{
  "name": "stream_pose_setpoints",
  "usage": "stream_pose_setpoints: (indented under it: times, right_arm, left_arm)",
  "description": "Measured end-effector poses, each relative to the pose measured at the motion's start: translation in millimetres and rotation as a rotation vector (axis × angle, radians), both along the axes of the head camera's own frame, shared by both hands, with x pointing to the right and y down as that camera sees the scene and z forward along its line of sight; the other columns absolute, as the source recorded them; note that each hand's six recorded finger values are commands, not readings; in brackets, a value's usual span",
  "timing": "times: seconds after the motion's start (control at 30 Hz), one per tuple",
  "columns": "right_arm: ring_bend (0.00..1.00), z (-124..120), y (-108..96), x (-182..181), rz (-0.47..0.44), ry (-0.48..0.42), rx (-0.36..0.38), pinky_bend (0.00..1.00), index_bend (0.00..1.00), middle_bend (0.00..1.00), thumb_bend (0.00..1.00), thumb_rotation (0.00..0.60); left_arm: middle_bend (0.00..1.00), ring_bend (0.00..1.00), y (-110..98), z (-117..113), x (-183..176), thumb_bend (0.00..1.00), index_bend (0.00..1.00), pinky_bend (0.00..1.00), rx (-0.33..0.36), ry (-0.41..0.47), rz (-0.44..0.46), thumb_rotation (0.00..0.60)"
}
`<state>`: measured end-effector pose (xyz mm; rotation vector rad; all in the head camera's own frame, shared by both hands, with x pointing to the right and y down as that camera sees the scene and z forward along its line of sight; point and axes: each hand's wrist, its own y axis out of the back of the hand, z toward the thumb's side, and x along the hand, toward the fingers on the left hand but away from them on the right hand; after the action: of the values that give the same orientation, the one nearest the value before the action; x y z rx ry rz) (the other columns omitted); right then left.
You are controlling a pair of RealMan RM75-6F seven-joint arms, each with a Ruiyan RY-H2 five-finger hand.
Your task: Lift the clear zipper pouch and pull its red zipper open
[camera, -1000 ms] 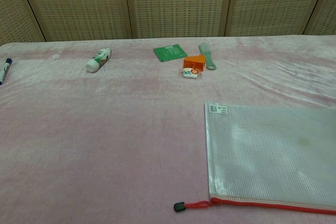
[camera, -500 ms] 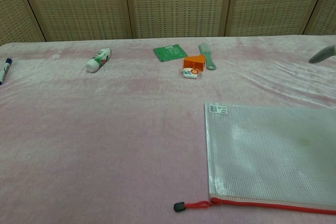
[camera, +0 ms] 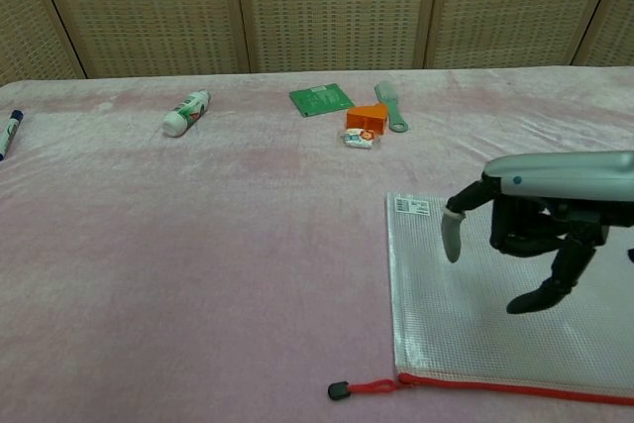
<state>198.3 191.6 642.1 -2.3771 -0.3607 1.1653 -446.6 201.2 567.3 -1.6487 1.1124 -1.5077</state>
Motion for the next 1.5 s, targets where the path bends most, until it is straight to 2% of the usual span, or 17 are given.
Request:
stream_pose_setpoints:
  times: [0.17, 0.47, 0.67, 1.0, 1.5]
  right_arm:
    - [0.97, 15.0, 14.9, -38.0, -0.027, -0.027, -0.079, 1.00, 0.48, 1.00, 0.41, 0.600]
    - [0.97, 29.3, 36.6, -81.0, -0.118, -0.032, -0.108, 1.00, 0.50, 1.00, 0.47, 0.600]
    - [0.97, 34.5, 44.7, -100.6, -0.154, -0.030, -0.102, 1.00, 0.51, 1.00, 0.47, 0.600]
    - [0.97, 46.9, 57.0, -122.6, -0.182, 0.002, -0.101, 1.00, 0.52, 1.00, 0.49, 0.600]
    - [0.97, 55.0, 54.1, -113.7, -0.160, 0.058, -0.095, 1.00, 0.53, 1.00, 0.52, 0.600]
  left_arm:
    - [0.00, 0.00, -0.7, 2.7, -0.1, 0.00, 0.00, 0.00, -0.007, -0.003, -0.001, 0.600]
    - [0.00, 0.00, -2.1, 3.7, -2.0, 0.00, 0.00, 0.00, -0.011, -0.001, -0.009, 0.600]
    - [0.00, 0.00, -2.3, 3.7, -2.8, 0.00, 0.00, 0.00, -0.013, 0.002, -0.012, 0.600]
    - [0.00, 0.00, -3.3, 3.8, -4.6, 0.00, 0.00, 0.00, -0.016, 0.004, -0.016, 0.600]
    - [0.00, 0.00, -3.8, 5.4, -5.5, 0.00, 0.00, 0.00, -0.024, 0.007, -0.017, 0.600]
